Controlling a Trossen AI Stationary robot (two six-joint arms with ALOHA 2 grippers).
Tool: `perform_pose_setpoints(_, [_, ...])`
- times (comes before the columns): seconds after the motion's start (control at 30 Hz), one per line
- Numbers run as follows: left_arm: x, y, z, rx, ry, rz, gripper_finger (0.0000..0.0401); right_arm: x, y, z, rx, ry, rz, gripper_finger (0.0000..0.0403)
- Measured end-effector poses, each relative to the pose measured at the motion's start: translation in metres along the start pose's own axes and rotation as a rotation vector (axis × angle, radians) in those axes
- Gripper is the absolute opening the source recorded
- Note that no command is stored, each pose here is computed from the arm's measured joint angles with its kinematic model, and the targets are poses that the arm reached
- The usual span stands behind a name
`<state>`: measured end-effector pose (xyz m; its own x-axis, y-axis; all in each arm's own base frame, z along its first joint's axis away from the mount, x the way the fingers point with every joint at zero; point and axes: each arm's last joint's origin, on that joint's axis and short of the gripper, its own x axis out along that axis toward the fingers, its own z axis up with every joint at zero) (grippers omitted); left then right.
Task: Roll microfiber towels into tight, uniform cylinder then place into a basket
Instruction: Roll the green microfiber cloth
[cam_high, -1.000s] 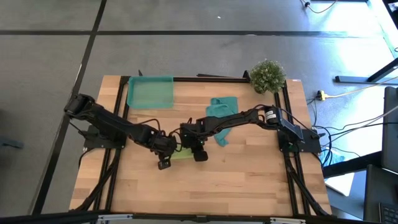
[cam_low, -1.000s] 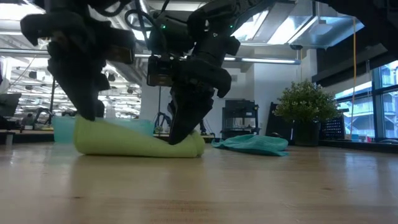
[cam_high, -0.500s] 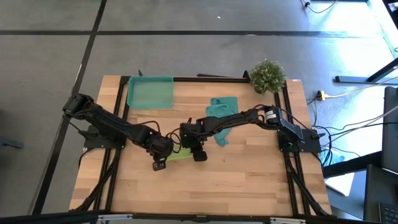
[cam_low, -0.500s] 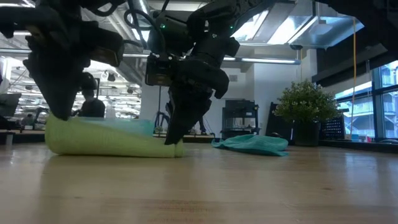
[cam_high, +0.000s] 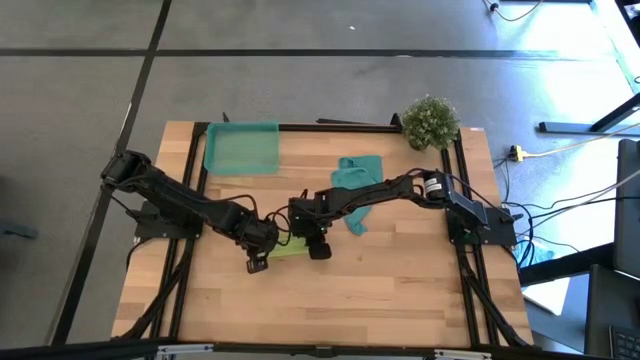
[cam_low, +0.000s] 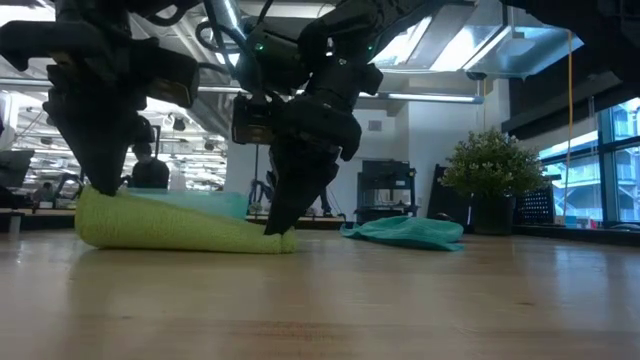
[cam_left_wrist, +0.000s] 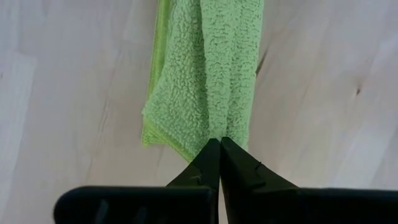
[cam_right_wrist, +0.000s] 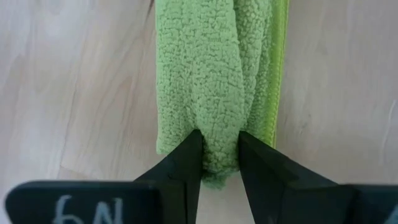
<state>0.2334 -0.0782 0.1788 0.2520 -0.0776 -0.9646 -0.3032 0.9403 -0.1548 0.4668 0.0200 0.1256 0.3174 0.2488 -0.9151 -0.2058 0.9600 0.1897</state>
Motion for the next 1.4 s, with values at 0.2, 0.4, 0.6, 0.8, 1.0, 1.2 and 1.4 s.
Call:
perform_pose_setpoints(0.2, [0.000, 0.000, 0.001, 0.000, -0.009, -0.001, 0.0002, 0.001, 0.000, 0.000, -0.003, -0.003, 0.000, 0.0104])
perform_pose_setpoints(0.4, [0.000, 0.000, 0.001, 0.007, -0.023, 0.019, 0.0038, 0.001, 0.000, 0.000, -0.005, -0.004, -0.001, 0.0104])
perform_pose_setpoints(0.6, [0.000, 0.002, 0.001, 0.020, -0.011, 0.022, 0.0078, 0.001, 0.000, 0.000, -0.007, -0.006, -0.001, 0.0104])
perform_pose_setpoints(0.8, [-0.012, 0.005, -0.004, -0.006, 0.014, -0.021, 0.0078, 0.001, 0.000, 0.000, -0.010, -0.006, -0.002, 0.0104])
perform_pose_setpoints(1.0, [-0.039, 0.007, -0.013, 0.002, -0.047, -0.070, 0.0081, 0.001, 0.000, 0.000, -0.010, -0.005, -0.003, 0.0104])
perform_pose_setpoints(1.2, [-0.059, 0.009, -0.029, 0.006, -0.069, -0.059, 0.0081, 0.001, 0.000, 0.001, -0.012, -0.013, -0.004, 0.0104])
perform_pose_setpoints(1.4, [-0.064, 0.006, -0.042, 0.059, -0.045, -0.031, 0.0081, 0.001, 0.000, 0.003, -0.017, -0.033, 0.005, 0.0104])
